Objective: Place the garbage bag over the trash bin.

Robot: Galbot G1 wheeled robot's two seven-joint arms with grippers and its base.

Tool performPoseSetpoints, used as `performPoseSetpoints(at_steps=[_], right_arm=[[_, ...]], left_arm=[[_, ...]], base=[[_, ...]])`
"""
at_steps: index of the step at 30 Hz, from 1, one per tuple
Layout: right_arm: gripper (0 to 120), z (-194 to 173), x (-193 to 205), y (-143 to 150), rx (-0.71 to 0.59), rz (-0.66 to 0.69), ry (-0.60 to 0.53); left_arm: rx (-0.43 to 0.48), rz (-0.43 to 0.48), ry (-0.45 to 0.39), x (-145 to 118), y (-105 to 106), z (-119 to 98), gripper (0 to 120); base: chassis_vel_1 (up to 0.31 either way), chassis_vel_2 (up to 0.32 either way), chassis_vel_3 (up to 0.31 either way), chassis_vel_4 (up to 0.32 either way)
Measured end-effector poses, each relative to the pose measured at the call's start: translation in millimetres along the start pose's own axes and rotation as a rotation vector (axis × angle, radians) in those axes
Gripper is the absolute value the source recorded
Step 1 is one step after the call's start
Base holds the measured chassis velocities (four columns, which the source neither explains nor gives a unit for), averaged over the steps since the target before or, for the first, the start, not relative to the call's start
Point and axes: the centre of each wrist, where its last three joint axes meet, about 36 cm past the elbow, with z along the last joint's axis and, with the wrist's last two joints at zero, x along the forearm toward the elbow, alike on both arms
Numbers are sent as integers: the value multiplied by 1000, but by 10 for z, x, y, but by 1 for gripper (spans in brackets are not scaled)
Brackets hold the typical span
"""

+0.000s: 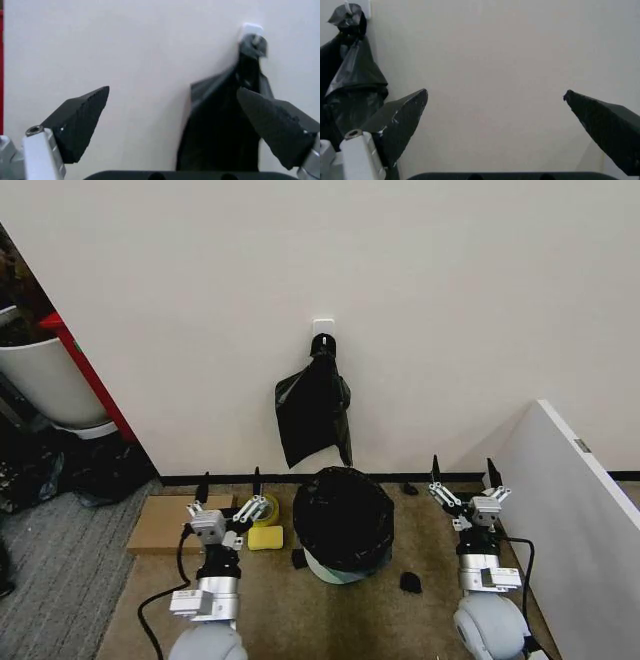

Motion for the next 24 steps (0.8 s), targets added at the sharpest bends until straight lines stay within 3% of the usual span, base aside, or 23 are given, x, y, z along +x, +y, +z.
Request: performPoseSetpoints(at_steps=[9, 24], right_arm=[[100, 88, -6, -76, -16, -14, -12], [100, 111, -9, -181, -35, -54, -31]], left_arm=[[30, -5, -29, -150, 334, 52, 100], [26, -11, -30, -105, 364, 132, 100]], base=[[0, 0, 0, 0], [0, 0, 0, 0]])
